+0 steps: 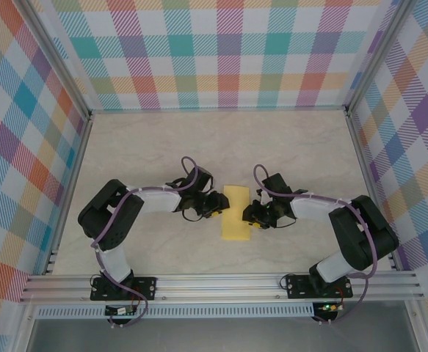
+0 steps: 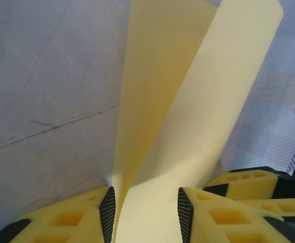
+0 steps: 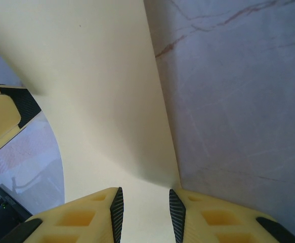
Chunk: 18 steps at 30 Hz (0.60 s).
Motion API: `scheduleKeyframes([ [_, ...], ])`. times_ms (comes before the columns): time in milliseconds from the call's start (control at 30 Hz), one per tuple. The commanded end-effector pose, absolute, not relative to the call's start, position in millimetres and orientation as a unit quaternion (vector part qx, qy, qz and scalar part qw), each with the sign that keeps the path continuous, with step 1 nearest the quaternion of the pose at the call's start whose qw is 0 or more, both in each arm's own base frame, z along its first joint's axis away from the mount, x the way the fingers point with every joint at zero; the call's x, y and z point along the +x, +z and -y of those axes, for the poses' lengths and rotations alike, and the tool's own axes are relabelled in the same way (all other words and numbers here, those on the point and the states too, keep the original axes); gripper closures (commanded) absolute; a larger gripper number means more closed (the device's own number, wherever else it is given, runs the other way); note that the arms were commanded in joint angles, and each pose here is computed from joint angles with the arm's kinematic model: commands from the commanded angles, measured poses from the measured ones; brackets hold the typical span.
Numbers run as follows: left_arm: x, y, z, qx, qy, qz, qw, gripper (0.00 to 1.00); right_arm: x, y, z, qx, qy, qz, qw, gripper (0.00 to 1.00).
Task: Fold a paper plane with a square sheet of paper (pick it up from the middle)
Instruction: Fold the triangle a second time at the center of the table.
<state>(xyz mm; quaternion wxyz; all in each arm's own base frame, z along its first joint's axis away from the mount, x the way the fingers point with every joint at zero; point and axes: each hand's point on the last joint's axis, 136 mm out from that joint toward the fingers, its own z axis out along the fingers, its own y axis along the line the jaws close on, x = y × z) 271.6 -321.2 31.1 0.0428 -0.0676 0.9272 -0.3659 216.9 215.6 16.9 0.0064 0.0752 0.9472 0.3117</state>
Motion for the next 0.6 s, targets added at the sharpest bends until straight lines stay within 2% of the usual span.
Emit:
scheduleKeyframes([
  [0, 273.6, 34.9, 333.6, -0.061, -0.384, -0.920, 0.040, 0.63, 198.6, -11.7, -198.3, 0.095, 0.267, -0.959, -0.027, 0.66],
  [367, 272.7, 32.6, 332.3, -0.068, -0.383, -0.921, 0.039, 0.68, 197.7, -14.8, -198.9, 0.093, 0.267, -0.959, -0.030, 0.66],
  [500, 274.4, 34.4, 326.8, -0.073, -0.373, -0.923, 0.053, 0.67, 197.5, -14.8, -198.0, 0.095, 0.264, -0.959, -0.030, 0.67],
  [567, 277.2, 36.0, 320.8, -0.074, -0.356, -0.929, 0.066, 0.63, 197.1, -14.8, -198.0, 0.094, 0.265, -0.959, -0.030, 0.67],
])
